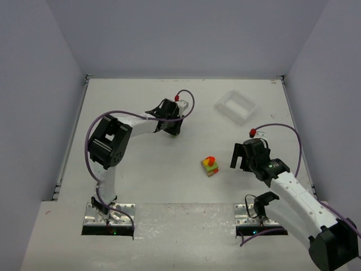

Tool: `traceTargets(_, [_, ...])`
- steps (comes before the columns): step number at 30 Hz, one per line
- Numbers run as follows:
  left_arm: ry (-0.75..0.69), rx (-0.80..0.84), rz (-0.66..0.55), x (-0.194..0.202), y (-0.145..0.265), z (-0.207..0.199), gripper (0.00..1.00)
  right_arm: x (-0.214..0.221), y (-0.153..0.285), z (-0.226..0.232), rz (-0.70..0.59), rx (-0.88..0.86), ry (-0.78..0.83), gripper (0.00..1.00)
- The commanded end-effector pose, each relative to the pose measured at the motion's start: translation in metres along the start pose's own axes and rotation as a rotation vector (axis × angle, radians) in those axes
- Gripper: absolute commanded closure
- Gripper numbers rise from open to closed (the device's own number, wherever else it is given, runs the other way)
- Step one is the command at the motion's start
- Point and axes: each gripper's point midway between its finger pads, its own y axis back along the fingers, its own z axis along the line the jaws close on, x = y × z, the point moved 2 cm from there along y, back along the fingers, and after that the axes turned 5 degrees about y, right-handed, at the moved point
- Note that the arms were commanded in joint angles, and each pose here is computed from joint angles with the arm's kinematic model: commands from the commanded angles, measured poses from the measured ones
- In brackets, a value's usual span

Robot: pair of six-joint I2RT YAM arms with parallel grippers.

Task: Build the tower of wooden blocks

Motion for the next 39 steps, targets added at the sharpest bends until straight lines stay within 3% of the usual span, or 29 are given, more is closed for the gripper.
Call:
traceTargets(1, [0.217, -0.144, -0.144, -0.041, 0.046, 0.001, 1.0, -0.009, 0.001, 0.003, -0.053, -0.018, -0.024, 0.01])
traceTargets(4, [0.47, -0.177, -0.173, -0.05, 0.073, -0.009, 1.0, -0.011, 0.002, 0.003, -0.062, -0.019, -0.035, 0.01])
traceTargets(7, [0.584, -0.228, -0.235, -0.046, 0.093, -0.032, 1.0, -0.011, 0.003, 0.003, -0.066, -0.019, -0.04, 0.01])
traceTargets(11, [0.627, -0.131, -0.301, -0.042, 0.118, -0.097, 1.0, -0.012, 0.005, 0.0, -0.073, -0.004, -0.058, 0.01])
traceTargets(19, [0.822, -0.054, -0.47, -0.03, 0.165, -0.169, 1.0, -0.014, 0.01, -0.005, -0.097, 0.019, -0.083, 0.01])
traceTargets(25, [0.818, -0.05, -0.516, -0.018, 0.171, -0.222, 0.99, -0.013, 0.011, -0.007, -0.093, 0.025, -0.088, 0.01])
traceTargets(28, [0.819, -0.144, -0.475, -0.006, 0.165, -0.221, 0.99, -0.013, 0.012, -0.008, -0.097, 0.027, -0.092, 0.01])
traceTargets(30, [0.904, -0.161, -0.485, -0.007, 0.166, -0.222, 1.0, -0.013, 0.012, -0.008, -0.103, 0.03, -0.095, 0.01])
traceTargets(35, [0.941, -0.178, -0.51, -0.007, 0.168, -0.22, 1.0, -0.013, 0.013, -0.008, -0.104, 0.03, -0.093, 0.01])
traceTargets(39, [0.939, -0.196, -0.518, -0.005, 0.163, -0.219, 0.92, -0.012, 0.012, -0.009, -0.096, 0.037, -0.092, 0.01])
